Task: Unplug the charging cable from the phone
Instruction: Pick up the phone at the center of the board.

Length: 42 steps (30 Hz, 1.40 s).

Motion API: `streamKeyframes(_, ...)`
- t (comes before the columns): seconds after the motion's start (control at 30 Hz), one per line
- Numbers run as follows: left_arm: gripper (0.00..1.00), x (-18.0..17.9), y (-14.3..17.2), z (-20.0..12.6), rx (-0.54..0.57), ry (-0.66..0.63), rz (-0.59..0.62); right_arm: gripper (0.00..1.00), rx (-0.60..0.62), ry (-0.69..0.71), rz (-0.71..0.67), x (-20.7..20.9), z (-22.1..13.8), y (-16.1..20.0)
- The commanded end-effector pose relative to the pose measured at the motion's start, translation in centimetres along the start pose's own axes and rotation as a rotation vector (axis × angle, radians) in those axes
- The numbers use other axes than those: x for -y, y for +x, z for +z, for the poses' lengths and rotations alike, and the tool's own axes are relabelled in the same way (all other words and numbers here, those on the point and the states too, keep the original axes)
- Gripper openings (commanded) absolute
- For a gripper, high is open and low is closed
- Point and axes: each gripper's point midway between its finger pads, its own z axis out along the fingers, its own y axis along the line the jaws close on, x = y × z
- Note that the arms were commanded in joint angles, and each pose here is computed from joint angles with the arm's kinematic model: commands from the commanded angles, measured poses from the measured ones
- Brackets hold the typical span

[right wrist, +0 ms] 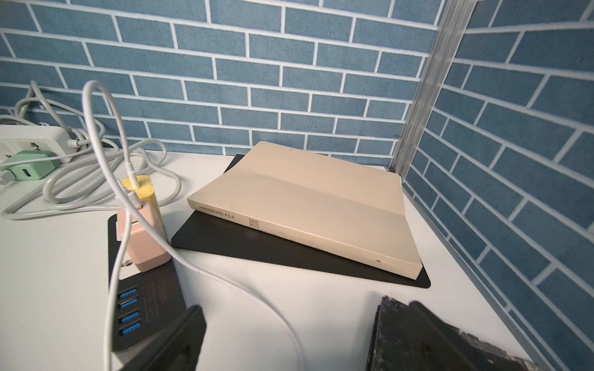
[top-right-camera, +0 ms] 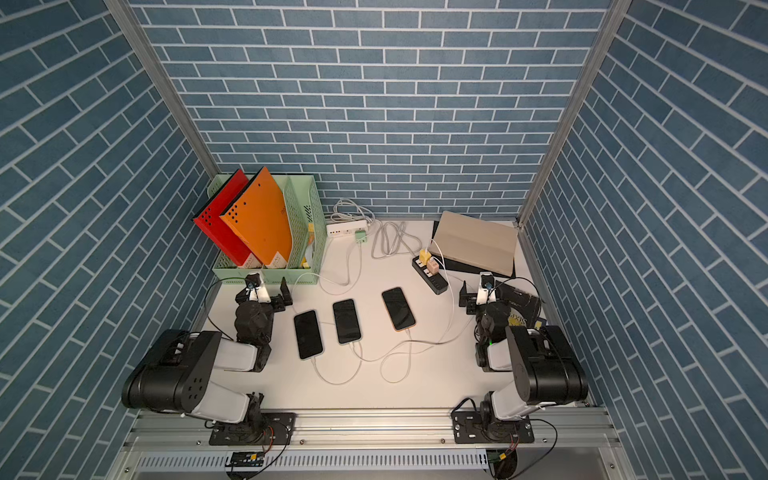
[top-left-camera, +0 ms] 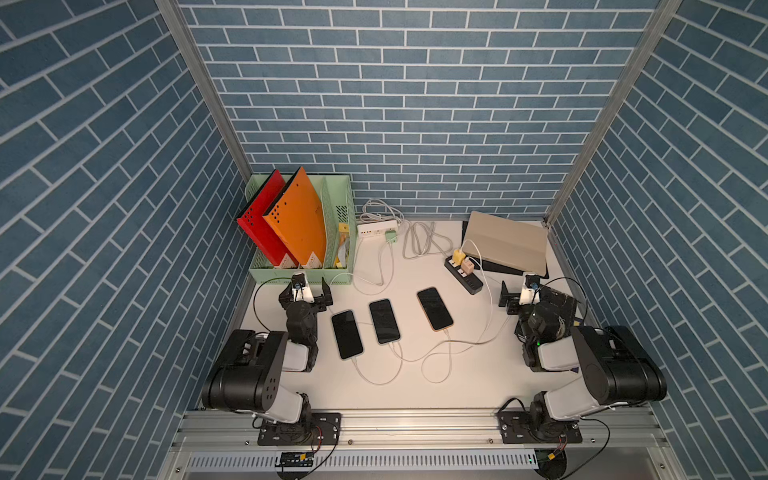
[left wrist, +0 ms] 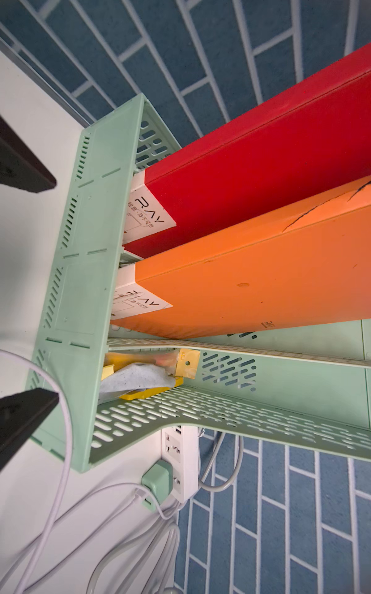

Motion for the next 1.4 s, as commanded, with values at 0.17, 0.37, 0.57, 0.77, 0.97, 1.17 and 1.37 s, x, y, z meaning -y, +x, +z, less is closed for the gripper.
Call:
streamKeyframes(0.17, 1.00, 0.3, -0.2, 0.4, 0.001, 0.013, 0.011, 1.00, 0.008, 0.027, -0.008, 0.6, 0.5, -0.5)
streamKeyframes(0.37, 1.00, 0.3, -0.2, 0.3, 0.001, 0.012, 0.011, 0.99, 0.009, 0.029, -0.007, 0.7, 0.4, -0.4)
streamKeyframes(0.57, 1.00, 0.3, -0.2, 0.4, -0.001, 0.016, 0.012, 0.99, 0.009, 0.025, -0.008, 0.6, 0.5, -0.5)
streamKeyframes(0.77, 1.00, 0.7, -1.3, 1.2, -0.007, 0.025, 0.020, 0.99, 0.032, 0.062, 0.004, 1.4, 0.0, -1.5)
streamKeyframes(0.97, 1.00, -0.2, -1.7, 4.7, -0.256, -0.099, 0.051, 0.99, -0.006, 0.079, 0.029, 1.8, -0.1, -3.2)
streamKeyframes(1.17, 1.00, 0.9, -1.8, 4.1, -0.322, -0.060, -0.105, 0.99, -0.103, 0.033, 0.108, 0.5, 0.4, -4.9)
streamKeyframes(1.37, 1.00, 0.5, -0.5, 2.3, -0.432, -0.114, -0.186, 1.00, -0.332, -0.152, 0.127, -4.8, 1.5, -4.7)
